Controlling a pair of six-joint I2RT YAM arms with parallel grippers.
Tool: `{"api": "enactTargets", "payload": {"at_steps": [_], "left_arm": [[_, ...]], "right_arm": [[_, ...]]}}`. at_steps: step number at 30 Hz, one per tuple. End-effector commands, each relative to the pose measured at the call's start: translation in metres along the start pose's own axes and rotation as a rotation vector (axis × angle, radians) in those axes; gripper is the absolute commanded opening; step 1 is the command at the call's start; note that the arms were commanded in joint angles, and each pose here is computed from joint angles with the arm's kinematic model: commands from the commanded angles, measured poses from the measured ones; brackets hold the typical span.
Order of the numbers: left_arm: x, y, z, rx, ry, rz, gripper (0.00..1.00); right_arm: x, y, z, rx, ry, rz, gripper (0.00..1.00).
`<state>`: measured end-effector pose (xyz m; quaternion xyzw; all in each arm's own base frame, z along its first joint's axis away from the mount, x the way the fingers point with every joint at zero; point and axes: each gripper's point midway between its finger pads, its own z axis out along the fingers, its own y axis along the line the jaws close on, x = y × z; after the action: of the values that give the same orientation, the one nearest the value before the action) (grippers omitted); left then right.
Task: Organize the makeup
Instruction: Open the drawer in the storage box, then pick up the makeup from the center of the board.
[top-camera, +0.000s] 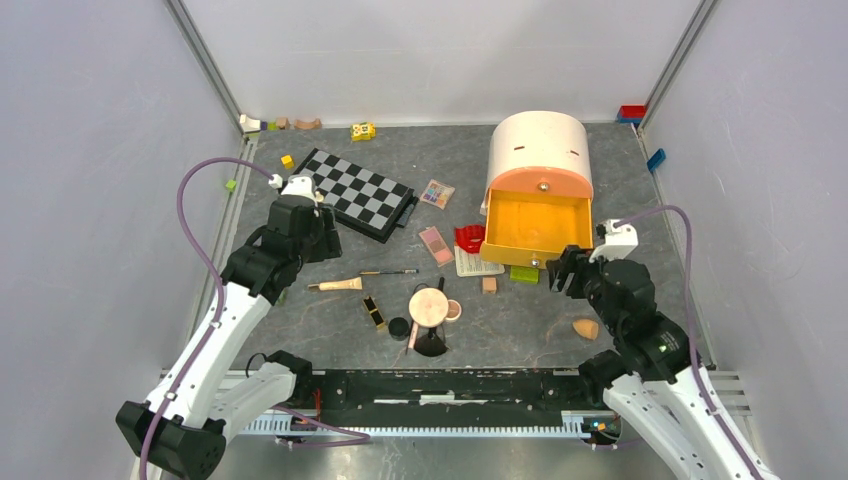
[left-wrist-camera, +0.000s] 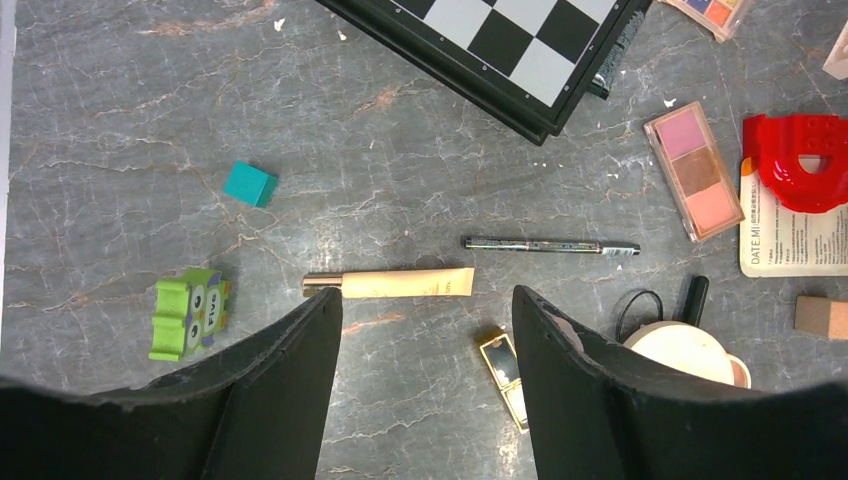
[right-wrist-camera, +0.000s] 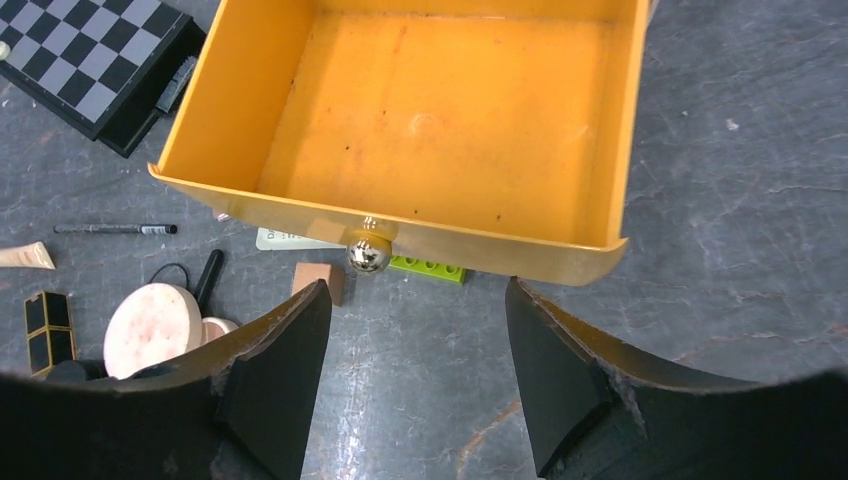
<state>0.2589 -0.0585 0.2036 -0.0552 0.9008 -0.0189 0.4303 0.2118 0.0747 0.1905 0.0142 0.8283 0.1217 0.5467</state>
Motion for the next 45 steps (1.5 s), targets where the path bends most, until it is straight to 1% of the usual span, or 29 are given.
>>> {"api": "enactTargets", "payload": {"at_steps": [1,6,8,11,14,18,23,24,27,31,35,40,45], "left_arm": [[-0.007,-0.004,0.004,0.027,-0.019,0.041,0.70],[-0.006,-0.013,0.008,0.056,0.011,0.032,0.70],[-0.011,-0.028,0.008,0.111,0.028,0.007,0.69],[-0.031,-0.054,0.010,0.193,0.042,-0.032,0.69],[-0.049,-0.080,0.023,0.232,0.061,-0.029,0.71],[-0.069,-0.123,0.053,0.261,0.095,0.023,0.71],[-0.099,-0.177,0.101,0.317,0.090,0.107,0.73],[-0.108,-0.186,0.109,0.328,0.082,0.121,0.73],[-0.113,-0.205,0.147,0.321,0.113,0.178,0.76],[-0.113,-0.227,0.196,0.339,0.128,0.247,0.79],[-0.099,-0.241,0.238,0.352,0.152,0.306,0.84],[-0.078,-0.252,0.274,0.384,0.170,0.363,0.92],[-0.063,-0.247,0.298,0.360,0.173,0.419,0.99]], "right_arm": [[-0.027,-0.006,-0.017,0.061,-0.013,0.032,0.71],[-0.033,0.001,-0.022,0.046,0.036,0.018,0.72],[-0.032,0.008,-0.022,0.015,0.066,0.001,0.72],[-0.027,0.015,-0.021,-0.022,0.110,-0.030,0.72],[-0.022,0.015,-0.022,-0.036,0.133,-0.057,0.72],[-0.020,0.013,-0.025,-0.042,0.125,-0.079,0.73],[-0.014,0.008,-0.031,-0.039,0.123,-0.092,0.73],[-0.013,0.007,-0.032,-0.037,0.120,-0.092,0.73],[-0.010,0.005,-0.033,-0.035,0.116,-0.086,0.74],[-0.005,0.003,-0.031,-0.032,0.122,-0.087,0.74],[-0.002,-0.001,-0.028,-0.007,0.132,-0.098,0.75],[0.005,-0.004,-0.022,0.009,0.160,-0.115,0.76],[0.014,-0.004,-0.016,0.008,0.186,-0.118,0.76]]}}
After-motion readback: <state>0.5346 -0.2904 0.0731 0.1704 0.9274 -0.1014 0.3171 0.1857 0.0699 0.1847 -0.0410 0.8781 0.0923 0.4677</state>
